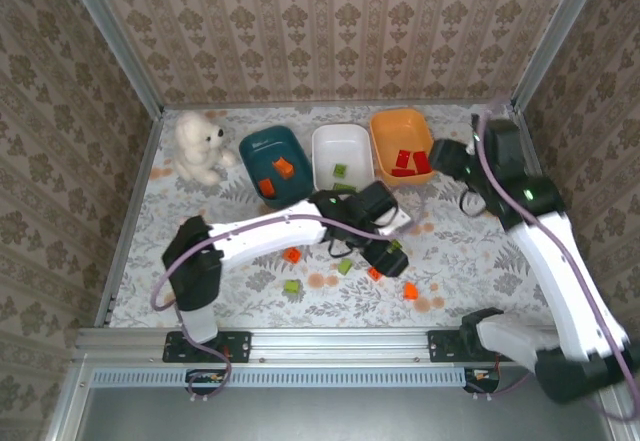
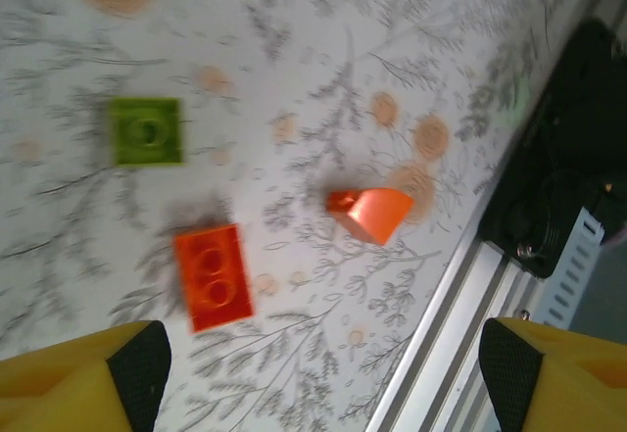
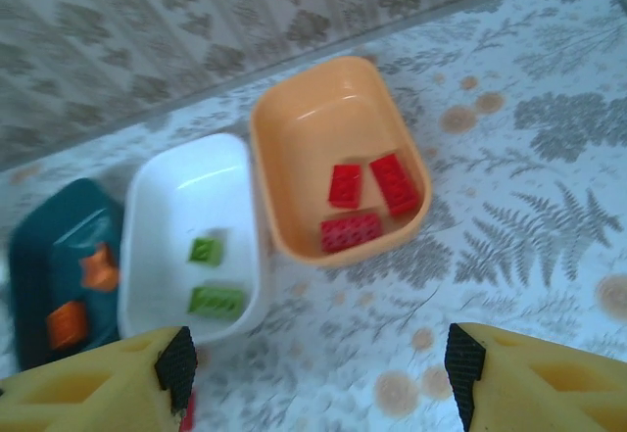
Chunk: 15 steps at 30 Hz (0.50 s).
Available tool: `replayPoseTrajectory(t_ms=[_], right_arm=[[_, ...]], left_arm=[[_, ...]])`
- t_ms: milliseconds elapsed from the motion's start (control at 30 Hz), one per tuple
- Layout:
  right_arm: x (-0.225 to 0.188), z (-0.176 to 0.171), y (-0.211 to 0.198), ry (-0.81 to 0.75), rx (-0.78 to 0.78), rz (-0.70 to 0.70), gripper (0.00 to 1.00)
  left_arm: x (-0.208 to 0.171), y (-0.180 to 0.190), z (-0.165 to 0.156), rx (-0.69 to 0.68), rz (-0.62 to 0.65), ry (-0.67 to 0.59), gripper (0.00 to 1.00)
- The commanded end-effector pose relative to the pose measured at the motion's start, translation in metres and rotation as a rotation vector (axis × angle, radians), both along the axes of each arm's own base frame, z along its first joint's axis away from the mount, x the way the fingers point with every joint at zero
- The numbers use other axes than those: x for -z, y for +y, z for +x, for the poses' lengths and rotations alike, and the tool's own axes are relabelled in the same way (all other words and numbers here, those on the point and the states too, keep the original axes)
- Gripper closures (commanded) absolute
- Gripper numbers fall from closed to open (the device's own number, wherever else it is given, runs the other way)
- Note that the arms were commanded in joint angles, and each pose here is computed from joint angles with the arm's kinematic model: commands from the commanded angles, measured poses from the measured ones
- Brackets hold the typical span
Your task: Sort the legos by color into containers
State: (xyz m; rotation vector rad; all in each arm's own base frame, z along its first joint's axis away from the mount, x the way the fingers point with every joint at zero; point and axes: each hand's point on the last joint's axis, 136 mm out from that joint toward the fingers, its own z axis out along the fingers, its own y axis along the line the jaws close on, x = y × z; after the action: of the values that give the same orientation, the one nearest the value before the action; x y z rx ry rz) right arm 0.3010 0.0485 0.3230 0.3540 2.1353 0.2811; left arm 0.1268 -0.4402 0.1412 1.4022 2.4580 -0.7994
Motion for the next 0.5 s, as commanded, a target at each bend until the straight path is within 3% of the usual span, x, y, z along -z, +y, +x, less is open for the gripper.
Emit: replayPoseTrajectory(t_ms=[0, 200, 467], right_arm=[[-0.002, -0.037, 0.017, -0.030, -0.095, 0.126, 0.25], [-0.043, -0.091, 0.017, -0.145, -0.175, 0.170, 0.17], [-0.058, -0.122, 0.008, -0.179, -0.156, 0.191, 0.14]], left_arm=[[0.012, -0.015, -0.030, 0.155, 0.053, -0.046, 0.14], [0.046, -0.032, -0.041, 0.271, 0.153, -0.114, 0.11], [0.076, -0.041, -0.035, 0.330, 0.217, -0.162, 0.11]])
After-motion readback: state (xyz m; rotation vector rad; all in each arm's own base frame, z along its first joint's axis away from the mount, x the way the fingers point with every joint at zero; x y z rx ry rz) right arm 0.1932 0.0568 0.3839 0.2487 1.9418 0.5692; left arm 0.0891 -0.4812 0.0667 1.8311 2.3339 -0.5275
